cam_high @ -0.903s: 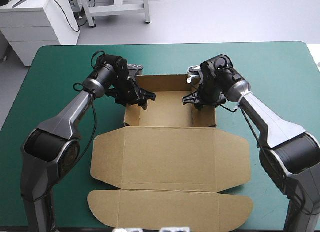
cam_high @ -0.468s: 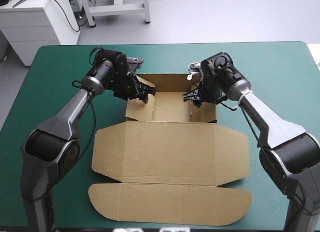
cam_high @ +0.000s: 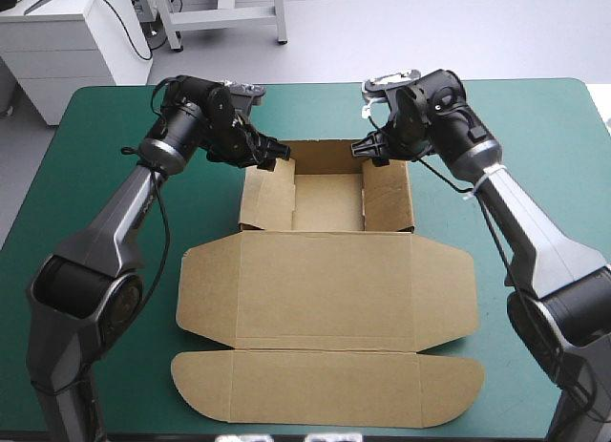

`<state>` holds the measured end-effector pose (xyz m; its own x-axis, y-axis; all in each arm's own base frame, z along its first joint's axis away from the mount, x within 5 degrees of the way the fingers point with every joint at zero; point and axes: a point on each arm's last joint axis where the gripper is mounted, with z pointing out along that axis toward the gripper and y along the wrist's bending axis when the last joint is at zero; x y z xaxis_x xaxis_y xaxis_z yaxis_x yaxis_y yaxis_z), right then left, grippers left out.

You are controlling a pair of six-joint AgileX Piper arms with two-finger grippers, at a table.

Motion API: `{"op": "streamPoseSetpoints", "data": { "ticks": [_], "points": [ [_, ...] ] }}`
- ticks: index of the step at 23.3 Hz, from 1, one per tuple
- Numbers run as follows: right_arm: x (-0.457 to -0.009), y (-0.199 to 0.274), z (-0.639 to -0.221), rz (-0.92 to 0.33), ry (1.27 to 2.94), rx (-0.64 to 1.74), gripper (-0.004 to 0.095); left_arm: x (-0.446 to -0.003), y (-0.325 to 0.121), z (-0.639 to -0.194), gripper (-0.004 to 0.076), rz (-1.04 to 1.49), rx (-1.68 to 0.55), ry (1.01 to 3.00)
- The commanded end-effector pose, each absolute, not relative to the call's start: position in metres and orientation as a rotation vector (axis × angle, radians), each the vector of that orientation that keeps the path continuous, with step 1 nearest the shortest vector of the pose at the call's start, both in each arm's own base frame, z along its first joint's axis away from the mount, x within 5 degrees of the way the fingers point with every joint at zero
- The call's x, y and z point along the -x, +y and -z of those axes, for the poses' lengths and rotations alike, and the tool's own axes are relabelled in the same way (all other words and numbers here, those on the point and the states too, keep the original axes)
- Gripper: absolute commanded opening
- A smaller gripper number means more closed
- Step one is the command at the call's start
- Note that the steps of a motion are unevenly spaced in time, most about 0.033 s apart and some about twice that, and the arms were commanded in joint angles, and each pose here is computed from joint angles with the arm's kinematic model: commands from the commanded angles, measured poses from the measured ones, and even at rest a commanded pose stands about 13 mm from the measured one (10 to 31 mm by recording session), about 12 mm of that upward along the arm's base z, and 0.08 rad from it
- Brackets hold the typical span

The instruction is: Fold the box

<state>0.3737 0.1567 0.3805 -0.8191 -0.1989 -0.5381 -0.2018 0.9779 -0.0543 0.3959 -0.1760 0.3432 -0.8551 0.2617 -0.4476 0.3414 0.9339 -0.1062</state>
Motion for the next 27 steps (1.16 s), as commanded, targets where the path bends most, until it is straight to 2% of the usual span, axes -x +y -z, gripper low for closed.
{"op": "streamPoseSetpoints", "data": {
  "ticks": [1, 6, 8, 9, 13, 14, 16, 19, 22, 27],
  "points": [
    [-0.348, 0.141, -0.436, -0.013, 2.403, 0.257, 0.0589, -0.366, -0.165, -0.405, 0.0498, 0.288, -0.423, 2.528],
    [-0.331, 0.137, -0.456, -0.084, 2.360, 0.247, 0.0589, -0.343, -0.153, -0.439, 0.0461, 0.278, -0.419, 2.438],
    [-0.325, 0.135, -0.463, -0.105, 2.346, 0.232, 0.0573, -0.323, -0.145, -0.464, 0.0364, 0.292, -0.410, 2.372],
    [-0.325, 0.132, -0.464, -0.082, 2.339, 0.189, 0.0513, -0.306, -0.137, -0.480, 0.0243, 0.290, -0.432, 2.320],
    [-0.327, 0.130, -0.464, -0.058, 2.335, 0.166, 0.0382, -0.269, -0.122, -0.506, -0.0008, 0.305, -0.453, 2.240],
    [-0.329, 0.131, -0.461, -0.059, 2.344, 0.166, 0.0346, -0.249, -0.117, -0.507, -0.0009, 0.346, -0.469, 2.240],
    [-0.338, 0.129, -0.453, -0.059, 2.371, 0.146, 0.0346, -0.222, -0.106, -0.488, -0.0008, 0.324, -0.519, 2.296],
    [-0.357, 0.123, -0.434, -0.187, 2.455, 0.078, 0.0346, -0.186, -0.088, -0.431, -0.0008, 0.267, -0.529, 2.417],
    [-0.371, 0.118, -0.418, -0.263, 2.511, 0.030, 0.0346, -0.163, -0.078, -0.390, -0.0008, 0.276, -0.516, 2.424],
    [-0.383, 0.118, -0.403, -0.258, 2.551, 0.019, 0.0353, -0.128, -0.063, -0.339, -0.0008, 0.268, -0.512, 2.458]
  ]
}}
